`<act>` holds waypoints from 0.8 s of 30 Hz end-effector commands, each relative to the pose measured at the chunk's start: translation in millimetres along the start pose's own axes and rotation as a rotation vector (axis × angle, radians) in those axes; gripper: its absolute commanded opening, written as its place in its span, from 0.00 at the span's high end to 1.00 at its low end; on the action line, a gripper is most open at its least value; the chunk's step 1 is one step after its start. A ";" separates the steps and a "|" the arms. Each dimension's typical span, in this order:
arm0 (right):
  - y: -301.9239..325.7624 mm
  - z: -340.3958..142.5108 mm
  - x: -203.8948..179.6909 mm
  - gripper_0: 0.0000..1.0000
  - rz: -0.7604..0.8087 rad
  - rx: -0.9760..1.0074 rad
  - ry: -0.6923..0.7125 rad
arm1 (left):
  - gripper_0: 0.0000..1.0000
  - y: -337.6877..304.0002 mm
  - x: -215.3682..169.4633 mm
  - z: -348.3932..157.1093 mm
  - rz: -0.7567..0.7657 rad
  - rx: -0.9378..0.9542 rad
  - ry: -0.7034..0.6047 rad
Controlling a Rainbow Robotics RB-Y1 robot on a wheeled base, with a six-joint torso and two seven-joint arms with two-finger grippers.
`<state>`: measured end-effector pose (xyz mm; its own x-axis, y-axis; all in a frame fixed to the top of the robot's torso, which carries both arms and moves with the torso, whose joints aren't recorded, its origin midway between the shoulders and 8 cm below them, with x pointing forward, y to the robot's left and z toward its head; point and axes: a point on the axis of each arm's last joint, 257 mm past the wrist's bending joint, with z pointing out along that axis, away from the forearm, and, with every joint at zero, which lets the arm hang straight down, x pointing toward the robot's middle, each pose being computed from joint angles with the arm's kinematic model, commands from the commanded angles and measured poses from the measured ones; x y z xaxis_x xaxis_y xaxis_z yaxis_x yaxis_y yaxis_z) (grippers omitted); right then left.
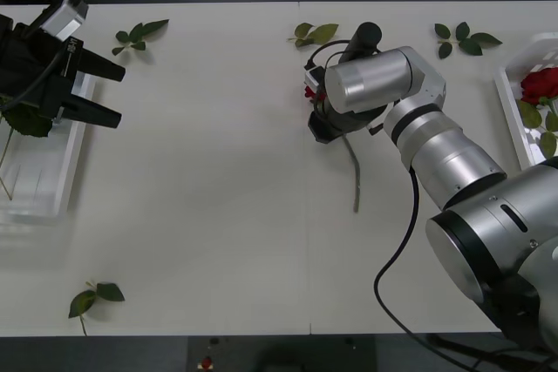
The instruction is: Put the red flowers into the right box and the blue flowers into the left box
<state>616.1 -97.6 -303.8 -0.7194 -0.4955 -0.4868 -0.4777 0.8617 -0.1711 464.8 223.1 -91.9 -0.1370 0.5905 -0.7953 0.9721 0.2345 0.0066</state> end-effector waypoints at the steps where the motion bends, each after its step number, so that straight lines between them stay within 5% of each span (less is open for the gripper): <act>1: 17.0 -9.6 -27.2 0.80 0.016 -0.014 -0.042 | 0.00 7.4 -13.5 -22.1 0.057 -0.037 0.013; 10: 15.4 -9.2 -25.6 0.98 0.014 -0.015 -0.039 | 0.00 5.8 -14.5 -21.4 0.063 -0.034 0.015; 24: -23.3 -46.0 -44.0 0.98 0.117 -0.074 -0.044 | 0.00 5.8 -14.5 -21.4 0.063 -0.034 0.015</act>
<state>610.4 -89.9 -294.3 -0.7695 -0.4109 -0.4889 -0.4499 0.8921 -0.0418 465.3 222.9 -90.0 -0.1342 0.5912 -0.7953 0.9726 0.2325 0.0087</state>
